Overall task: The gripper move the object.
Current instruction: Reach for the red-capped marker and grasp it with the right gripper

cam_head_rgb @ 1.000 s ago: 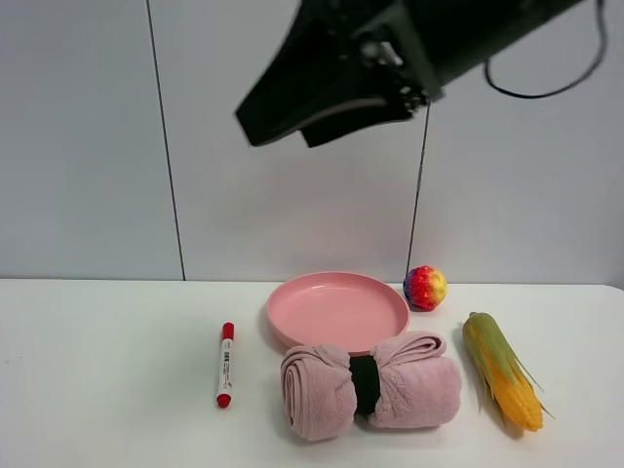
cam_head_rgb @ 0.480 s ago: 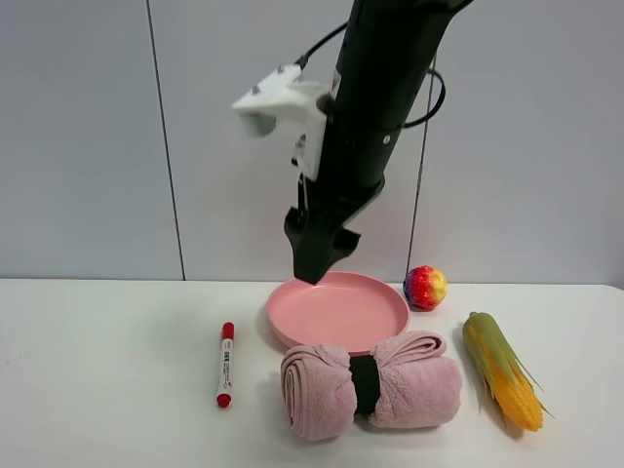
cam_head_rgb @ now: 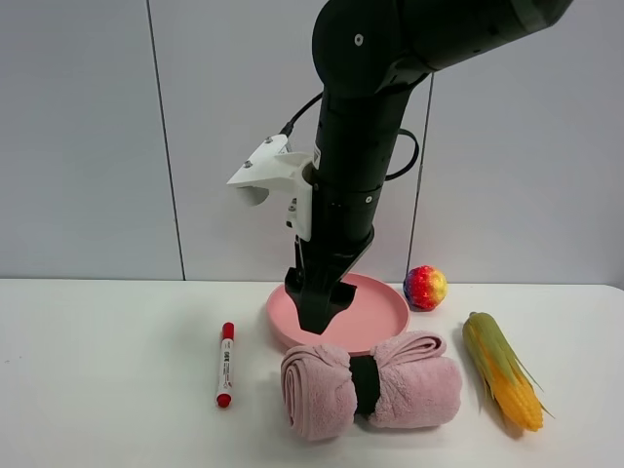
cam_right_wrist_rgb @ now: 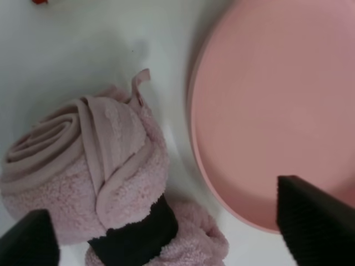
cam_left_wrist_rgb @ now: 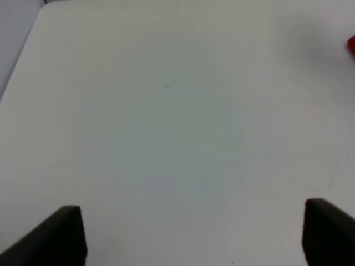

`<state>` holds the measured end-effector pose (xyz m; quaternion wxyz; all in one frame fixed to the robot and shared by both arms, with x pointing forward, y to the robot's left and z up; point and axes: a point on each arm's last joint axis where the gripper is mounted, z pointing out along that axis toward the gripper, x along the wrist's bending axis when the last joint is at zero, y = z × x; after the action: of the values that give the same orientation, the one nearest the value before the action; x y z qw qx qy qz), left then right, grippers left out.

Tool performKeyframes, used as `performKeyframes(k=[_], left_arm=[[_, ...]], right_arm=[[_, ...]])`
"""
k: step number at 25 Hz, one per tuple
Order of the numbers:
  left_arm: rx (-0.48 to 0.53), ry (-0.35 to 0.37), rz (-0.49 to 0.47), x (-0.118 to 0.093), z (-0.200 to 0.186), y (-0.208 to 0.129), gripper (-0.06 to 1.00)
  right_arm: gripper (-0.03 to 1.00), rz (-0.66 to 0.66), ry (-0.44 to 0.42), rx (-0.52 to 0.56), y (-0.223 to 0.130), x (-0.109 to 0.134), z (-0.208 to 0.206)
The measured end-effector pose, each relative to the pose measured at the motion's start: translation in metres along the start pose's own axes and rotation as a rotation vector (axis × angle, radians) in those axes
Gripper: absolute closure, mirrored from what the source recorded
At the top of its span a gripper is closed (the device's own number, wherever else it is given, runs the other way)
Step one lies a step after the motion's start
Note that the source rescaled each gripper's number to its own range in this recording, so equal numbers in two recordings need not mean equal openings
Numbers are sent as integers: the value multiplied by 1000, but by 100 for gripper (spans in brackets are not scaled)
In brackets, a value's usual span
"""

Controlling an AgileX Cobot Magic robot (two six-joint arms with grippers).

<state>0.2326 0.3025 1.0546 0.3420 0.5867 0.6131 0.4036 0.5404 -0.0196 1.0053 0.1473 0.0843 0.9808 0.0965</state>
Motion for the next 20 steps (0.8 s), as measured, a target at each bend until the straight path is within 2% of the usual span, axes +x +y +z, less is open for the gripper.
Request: performKeyframes(k=[3, 5, 11, 13, 15, 18, 20], left_arm=[[0, 0, 0, 0, 0, 0, -6], [0, 0, 0, 0, 0, 0, -6], [0, 0, 0, 0, 0, 0, -6], [0, 0, 0, 0, 0, 0, -6], [0, 0, 0, 0, 0, 0, -6], [0, 0, 0, 0, 0, 0, -6], [0, 0, 0, 0, 0, 0, -6]], right_arm=[[3, 13, -12, -30, 3, -1, 0], [-1, 30, -19, -43, 4, -2, 0], [-3, -2, 39, 32, -1, 3, 9], [-3, 8, 51, 17, 1, 4, 16], [-3, 121, 72, -49, 8, 6, 21], [-1, 425, 111, -126, 17, 7, 23], [5, 656, 124, -144, 20, 6, 23]])
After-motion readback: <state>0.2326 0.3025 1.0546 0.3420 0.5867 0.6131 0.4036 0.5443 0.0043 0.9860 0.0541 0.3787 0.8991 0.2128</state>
